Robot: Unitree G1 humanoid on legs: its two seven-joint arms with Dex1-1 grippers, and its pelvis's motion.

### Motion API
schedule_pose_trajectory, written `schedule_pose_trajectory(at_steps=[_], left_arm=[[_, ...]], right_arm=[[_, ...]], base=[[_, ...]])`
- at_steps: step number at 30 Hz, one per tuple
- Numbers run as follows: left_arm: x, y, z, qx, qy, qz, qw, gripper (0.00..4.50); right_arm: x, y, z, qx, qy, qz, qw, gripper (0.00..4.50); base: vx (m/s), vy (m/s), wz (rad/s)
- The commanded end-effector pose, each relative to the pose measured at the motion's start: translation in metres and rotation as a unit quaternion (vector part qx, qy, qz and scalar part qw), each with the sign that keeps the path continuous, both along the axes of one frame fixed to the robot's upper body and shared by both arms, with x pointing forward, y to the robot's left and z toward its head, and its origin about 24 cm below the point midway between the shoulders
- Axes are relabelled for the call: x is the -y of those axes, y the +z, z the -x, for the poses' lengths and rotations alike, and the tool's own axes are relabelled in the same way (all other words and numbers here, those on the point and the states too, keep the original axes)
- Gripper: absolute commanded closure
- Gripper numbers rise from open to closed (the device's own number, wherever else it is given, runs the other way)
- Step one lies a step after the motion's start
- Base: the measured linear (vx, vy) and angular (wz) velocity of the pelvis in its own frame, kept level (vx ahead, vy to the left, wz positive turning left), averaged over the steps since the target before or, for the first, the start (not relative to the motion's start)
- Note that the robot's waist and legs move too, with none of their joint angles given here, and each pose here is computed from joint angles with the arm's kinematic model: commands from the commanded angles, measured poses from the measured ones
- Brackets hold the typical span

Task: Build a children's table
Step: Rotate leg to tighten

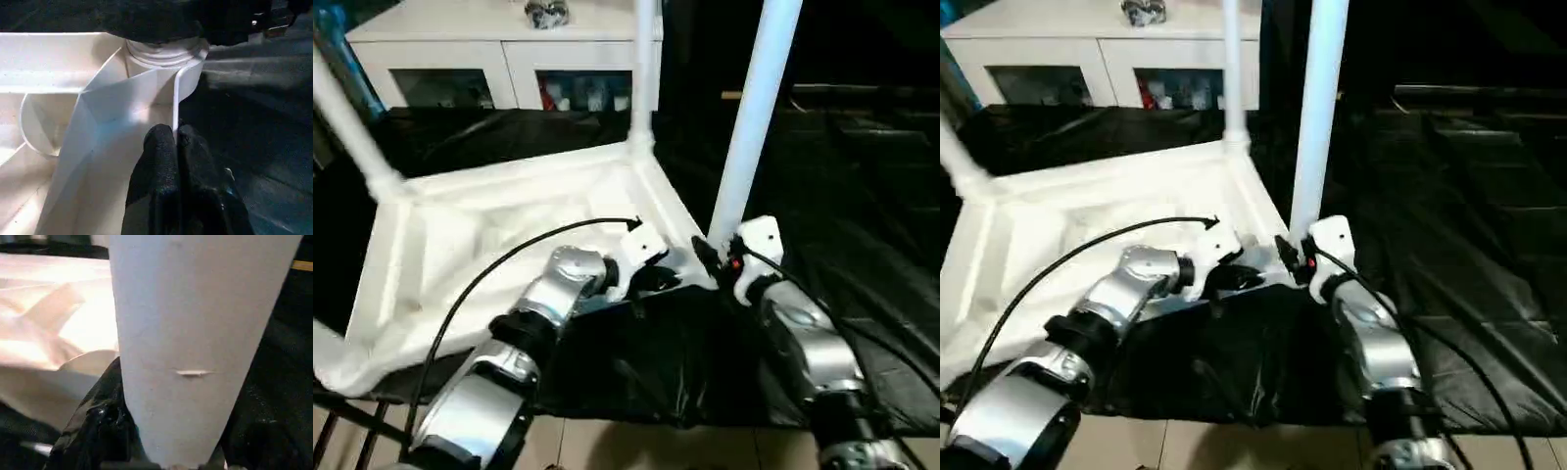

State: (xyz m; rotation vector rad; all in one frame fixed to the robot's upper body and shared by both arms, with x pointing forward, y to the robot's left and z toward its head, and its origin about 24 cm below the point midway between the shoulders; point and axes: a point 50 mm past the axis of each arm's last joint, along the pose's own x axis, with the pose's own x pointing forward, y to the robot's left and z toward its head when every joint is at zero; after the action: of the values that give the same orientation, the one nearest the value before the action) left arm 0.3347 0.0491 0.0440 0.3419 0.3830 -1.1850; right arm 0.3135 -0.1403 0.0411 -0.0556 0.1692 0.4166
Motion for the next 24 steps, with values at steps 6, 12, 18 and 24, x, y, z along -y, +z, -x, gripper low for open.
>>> schedule_pose_trajectory(at_steps=[6, 12, 18, 24], left_arm=[[0.024, -0.003, 0.011, -0.002, -0.050, 0.009, 0.999, 4.50], [0.004, 0.000, 0.018, -0.006, -0.127, 0.021, 0.992, 4.50], [-0.012, 0.004, 0.024, -0.021, -0.183, 0.025, 0.982, 4.50], [-0.027, 0.007, 0.025, -0.030, -0.218, 0.014, 0.975, 4.50]], right_arm=[[-0.041, -0.017, 0.016, -0.039, 0.108, -0.038, 0.993, 1.82], [-0.013, -0.010, 0.034, -0.031, 0.232, -0.012, 0.972, 1.33], [0.004, -0.005, 0.048, -0.053, 0.312, 0.009, 0.949, 1.09], [0.020, -0.002, 0.065, -0.110, 0.418, 0.042, 0.901, 1.09]], base=[[0.000, 0.000, 0.00], [0.008, -0.005, 0.01], [0.000, 0.000, 0.00], [0.000, 0.000, 0.00]])
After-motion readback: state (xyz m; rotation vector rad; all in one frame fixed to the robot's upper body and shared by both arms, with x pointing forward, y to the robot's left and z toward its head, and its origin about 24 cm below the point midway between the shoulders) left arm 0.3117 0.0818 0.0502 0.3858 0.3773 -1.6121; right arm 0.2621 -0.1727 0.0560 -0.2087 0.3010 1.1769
